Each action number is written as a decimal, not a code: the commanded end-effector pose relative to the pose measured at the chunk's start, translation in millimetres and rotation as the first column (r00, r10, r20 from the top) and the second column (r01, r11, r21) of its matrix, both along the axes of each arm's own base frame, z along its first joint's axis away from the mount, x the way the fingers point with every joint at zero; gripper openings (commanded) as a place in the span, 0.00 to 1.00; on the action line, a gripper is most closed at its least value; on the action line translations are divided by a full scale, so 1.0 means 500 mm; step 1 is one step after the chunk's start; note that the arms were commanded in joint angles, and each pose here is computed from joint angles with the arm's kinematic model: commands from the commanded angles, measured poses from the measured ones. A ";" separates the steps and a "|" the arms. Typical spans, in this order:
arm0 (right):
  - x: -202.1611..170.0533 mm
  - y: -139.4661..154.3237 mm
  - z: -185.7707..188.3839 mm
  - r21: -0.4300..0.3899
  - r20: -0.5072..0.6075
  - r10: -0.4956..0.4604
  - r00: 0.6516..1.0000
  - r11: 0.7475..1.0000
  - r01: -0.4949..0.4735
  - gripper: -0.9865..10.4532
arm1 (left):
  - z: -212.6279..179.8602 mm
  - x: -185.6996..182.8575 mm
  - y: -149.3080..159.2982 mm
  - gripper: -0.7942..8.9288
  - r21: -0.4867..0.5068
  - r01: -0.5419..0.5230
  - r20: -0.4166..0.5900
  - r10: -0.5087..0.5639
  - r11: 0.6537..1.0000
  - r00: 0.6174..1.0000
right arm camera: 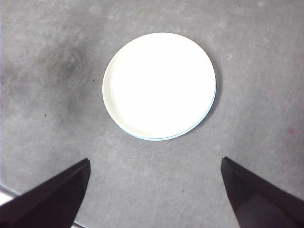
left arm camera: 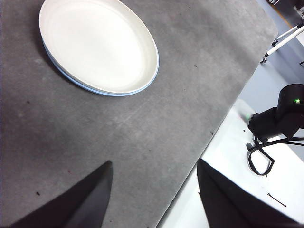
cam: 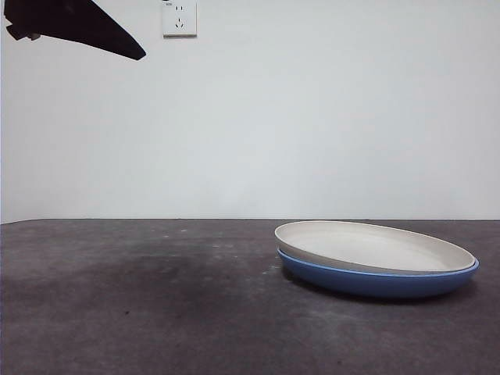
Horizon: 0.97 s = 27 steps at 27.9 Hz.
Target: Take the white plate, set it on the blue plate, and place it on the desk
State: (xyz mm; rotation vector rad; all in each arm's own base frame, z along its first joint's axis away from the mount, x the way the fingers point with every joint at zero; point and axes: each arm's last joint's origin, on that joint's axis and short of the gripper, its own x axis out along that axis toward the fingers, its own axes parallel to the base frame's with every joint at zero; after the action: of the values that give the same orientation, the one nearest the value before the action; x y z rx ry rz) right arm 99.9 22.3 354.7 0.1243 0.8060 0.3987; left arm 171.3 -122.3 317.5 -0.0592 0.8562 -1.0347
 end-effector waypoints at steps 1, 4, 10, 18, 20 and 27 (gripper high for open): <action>0.014 0.001 0.001 0.001 -0.024 -0.035 0.999 0.999 0.035 0.47 | 0.004 0.002 -0.004 0.37 -0.004 0.019 0.024 -0.019 1.000 1.000; 0.042 0.003 -0.018 -0.019 -0.062 -0.070 0.996 0.997 0.069 0.47 | 0.004 0.002 -0.004 0.37 -0.004 0.019 0.024 -0.019 1.000 1.000; 0.123 0.014 -0.080 -0.007 -0.133 -0.100 0.986 0.995 0.099 0.47 | 0.004 0.002 -0.004 0.37 -0.004 0.019 0.024 -0.019 1.000 1.000; 0.244 0.010 -0.176 -0.026 -0.246 -0.141 0.959 0.990 0.139 0.46 | 0.004 0.002 -0.004 0.37 -0.004 0.019 0.024 -0.019 1.000 1.000; 0.266 0.008 -0.195 -0.020 -0.269 -0.142 0.953 0.990 0.142 0.46 | 0.004 0.002 -0.004 0.37 -0.004 0.019 0.024 -0.019 1.000 1.000; 0.336 0.009 -0.270 -0.008 -0.339 -0.132 0.931 0.990 0.137 0.46 | 0.004 0.002 -0.004 0.37 -0.004 0.019 0.024 -0.019 1.000 1.000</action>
State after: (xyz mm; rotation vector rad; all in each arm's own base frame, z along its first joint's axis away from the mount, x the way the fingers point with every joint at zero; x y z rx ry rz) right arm 263.5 25.9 224.5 0.2549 1.1171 0.2549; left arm 171.3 -122.3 317.5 -0.0536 0.8526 -1.0380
